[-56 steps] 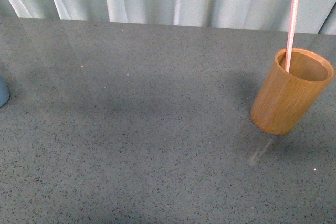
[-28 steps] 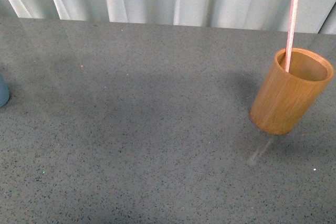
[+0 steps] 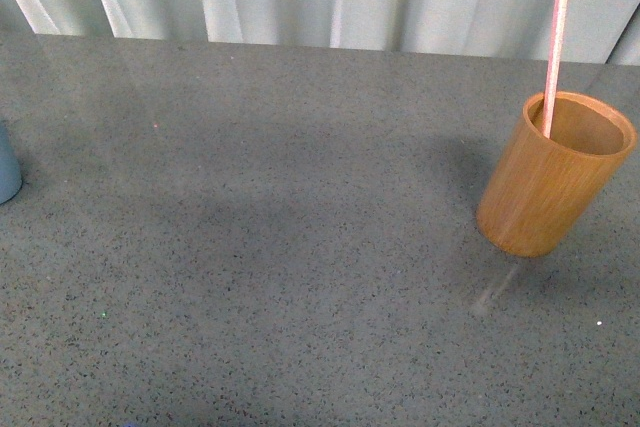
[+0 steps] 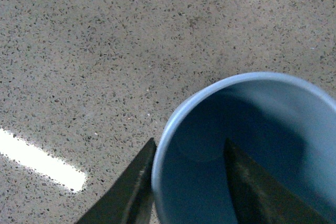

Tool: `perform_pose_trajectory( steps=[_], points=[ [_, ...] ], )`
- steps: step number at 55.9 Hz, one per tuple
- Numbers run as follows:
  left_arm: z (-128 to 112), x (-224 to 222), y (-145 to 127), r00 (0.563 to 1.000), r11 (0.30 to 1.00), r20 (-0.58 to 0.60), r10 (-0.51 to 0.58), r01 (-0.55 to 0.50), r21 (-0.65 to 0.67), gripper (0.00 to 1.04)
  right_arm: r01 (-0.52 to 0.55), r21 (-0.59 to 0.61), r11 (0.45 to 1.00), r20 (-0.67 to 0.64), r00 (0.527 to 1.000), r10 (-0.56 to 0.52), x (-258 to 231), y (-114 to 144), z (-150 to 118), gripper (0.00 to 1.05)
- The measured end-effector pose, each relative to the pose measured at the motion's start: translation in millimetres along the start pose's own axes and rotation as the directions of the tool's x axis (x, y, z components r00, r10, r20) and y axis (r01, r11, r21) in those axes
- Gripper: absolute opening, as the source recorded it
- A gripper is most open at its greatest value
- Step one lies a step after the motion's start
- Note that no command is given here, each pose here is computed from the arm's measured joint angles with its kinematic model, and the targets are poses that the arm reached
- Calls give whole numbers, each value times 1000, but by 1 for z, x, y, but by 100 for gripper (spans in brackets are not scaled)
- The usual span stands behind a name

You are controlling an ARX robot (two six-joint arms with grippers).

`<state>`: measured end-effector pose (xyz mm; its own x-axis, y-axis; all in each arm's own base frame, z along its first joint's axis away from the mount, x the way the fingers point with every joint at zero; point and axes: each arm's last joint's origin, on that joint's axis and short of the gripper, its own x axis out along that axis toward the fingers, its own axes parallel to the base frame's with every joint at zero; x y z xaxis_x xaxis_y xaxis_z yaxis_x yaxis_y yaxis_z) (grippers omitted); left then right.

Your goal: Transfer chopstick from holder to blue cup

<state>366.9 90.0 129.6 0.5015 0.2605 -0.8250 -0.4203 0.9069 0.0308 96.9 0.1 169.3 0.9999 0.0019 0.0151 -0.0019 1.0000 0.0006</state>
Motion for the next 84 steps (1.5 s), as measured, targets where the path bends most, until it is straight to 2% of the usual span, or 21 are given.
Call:
perform_pose_trajectory(
  steps=[11,19,25,30,35,44,51,65,84],
  points=[
    [-2,-1,-2,999,1000,-33,2,-1,10,3,0,0,1000,0,1000,0,0,0,0,95],
    [-2,-8,-2,999,1000,-52,-10,10,13,4,0,0,1000,0,1000,0,0,0,0,95],
    [0,-35,-10,997,998,-56,-48,50,33,4,0,0,1000,0,1000,0,0,0,0,95],
    [-9,-71,-37,992,987,-64,-111,117,109,4,0,0,1000,0,1000,0,0,0,0,95],
    [-27,-101,-86,974,953,-79,-212,224,206,4,0,0,1000,0,1000,0,0,0,0,95],
    [-61,-116,-147,952,897,-132,-276,305,321,3,0,0,1000,0,1000,0,0,0,0,95],
    [-83,-115,-193,939,870,-176,-294,339,357,4,0,0,1000,0,1000,0,0,0,0,95],
    [-97,-99,-230,942,871,-201,-268,326,367,4,0,0,1000,0,1000,0,0,0,0,95],
    [-105,-81,-247,947,884,-211,-242,305,355,4,0,0,1000,0,1000,0,0,0,0,95]
  ],
)
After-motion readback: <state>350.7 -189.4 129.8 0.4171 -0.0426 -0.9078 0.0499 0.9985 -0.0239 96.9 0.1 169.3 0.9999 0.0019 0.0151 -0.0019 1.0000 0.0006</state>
